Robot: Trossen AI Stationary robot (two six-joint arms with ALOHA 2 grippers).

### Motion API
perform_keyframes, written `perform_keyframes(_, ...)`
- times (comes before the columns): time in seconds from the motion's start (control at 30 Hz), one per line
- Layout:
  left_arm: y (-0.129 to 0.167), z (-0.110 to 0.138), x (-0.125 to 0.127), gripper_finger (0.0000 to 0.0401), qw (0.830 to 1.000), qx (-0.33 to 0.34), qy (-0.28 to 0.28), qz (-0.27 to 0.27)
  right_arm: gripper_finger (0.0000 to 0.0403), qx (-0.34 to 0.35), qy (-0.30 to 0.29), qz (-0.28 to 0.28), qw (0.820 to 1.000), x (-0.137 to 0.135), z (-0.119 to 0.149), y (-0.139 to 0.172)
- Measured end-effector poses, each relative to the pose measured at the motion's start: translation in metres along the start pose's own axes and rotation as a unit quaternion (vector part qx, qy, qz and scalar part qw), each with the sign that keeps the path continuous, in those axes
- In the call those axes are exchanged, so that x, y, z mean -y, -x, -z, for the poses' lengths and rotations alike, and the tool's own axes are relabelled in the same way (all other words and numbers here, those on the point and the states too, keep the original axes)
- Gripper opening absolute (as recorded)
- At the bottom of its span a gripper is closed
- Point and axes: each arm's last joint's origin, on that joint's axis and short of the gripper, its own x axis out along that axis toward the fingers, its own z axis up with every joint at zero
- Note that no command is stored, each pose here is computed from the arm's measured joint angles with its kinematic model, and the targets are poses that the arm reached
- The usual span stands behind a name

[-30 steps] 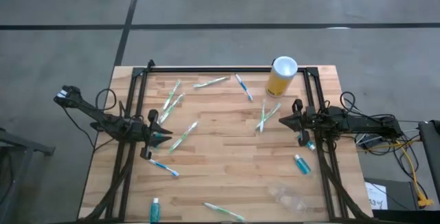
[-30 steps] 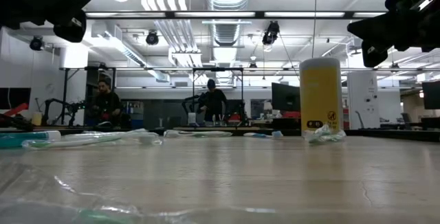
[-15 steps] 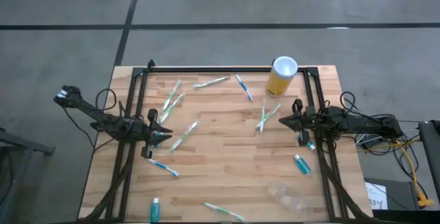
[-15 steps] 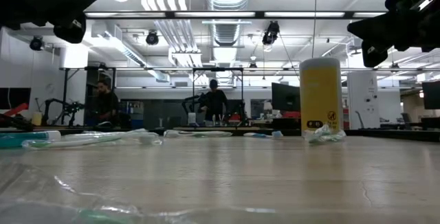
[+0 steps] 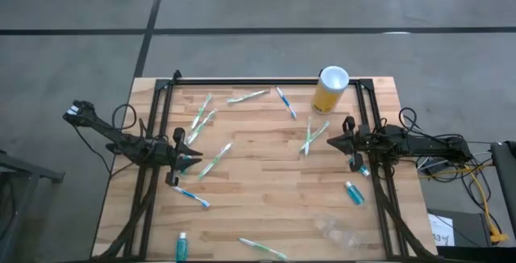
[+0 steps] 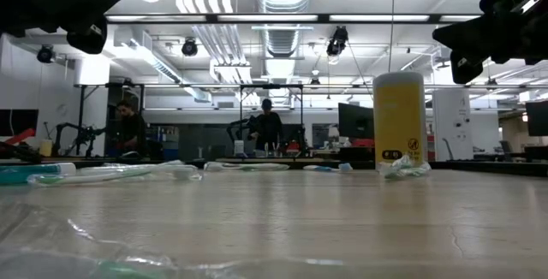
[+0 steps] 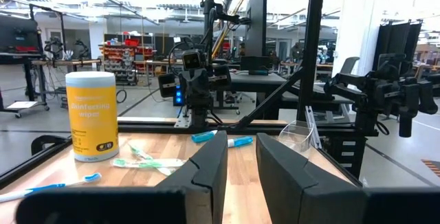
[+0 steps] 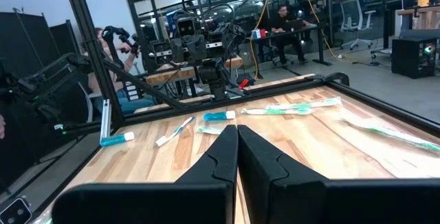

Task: Pick & Place toothbrushing station
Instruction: Put the blue mouthwash into the transparent organizer

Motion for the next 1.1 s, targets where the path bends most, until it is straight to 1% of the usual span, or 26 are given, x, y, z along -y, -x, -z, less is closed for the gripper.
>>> perform_keyframes(0.1,0.0,0.0,0.0,0.0083,1.0,0.0,0.004,0.0,0.0008,0.0,0.0,0.0,1.0,0.0,0.0,0.0)
perform_keyframes(0.2,0.0,0.0,0.0,0.0083,0.998,0.001,0.068,0.004,0.0008,0.0,0.0,0.0,1.0,0.0,0.0,0.0)
perform_keyframes(0.27,0.0,0.0,0.0,0.0083,0.996,0.0,0.088,0.003,0.0008,0.0,0.0,0.0,1.0,0.0,0.0,0.0)
perform_keyframes(0.4,0.0,0.002,0.0,0.0083,0.997,-0.011,0.081,0.003,0.0008,0.0,0.0,0.0,1.0,0.0,0.0,0.0)
perform_keyframes(0.57,0.0,0.009,0.0,0.0083,0.997,-0.041,0.066,0.001,0.0008,0.0,0.0,0.0,1.0,0.0,0.0,0.0)
perform_keyframes(1.1,0.0,0.011,0.0,0.0083,0.997,-0.05,0.061,0.0,0.0008,0.0,0.0,0.0,1.0,0.0,0.0,0.0)
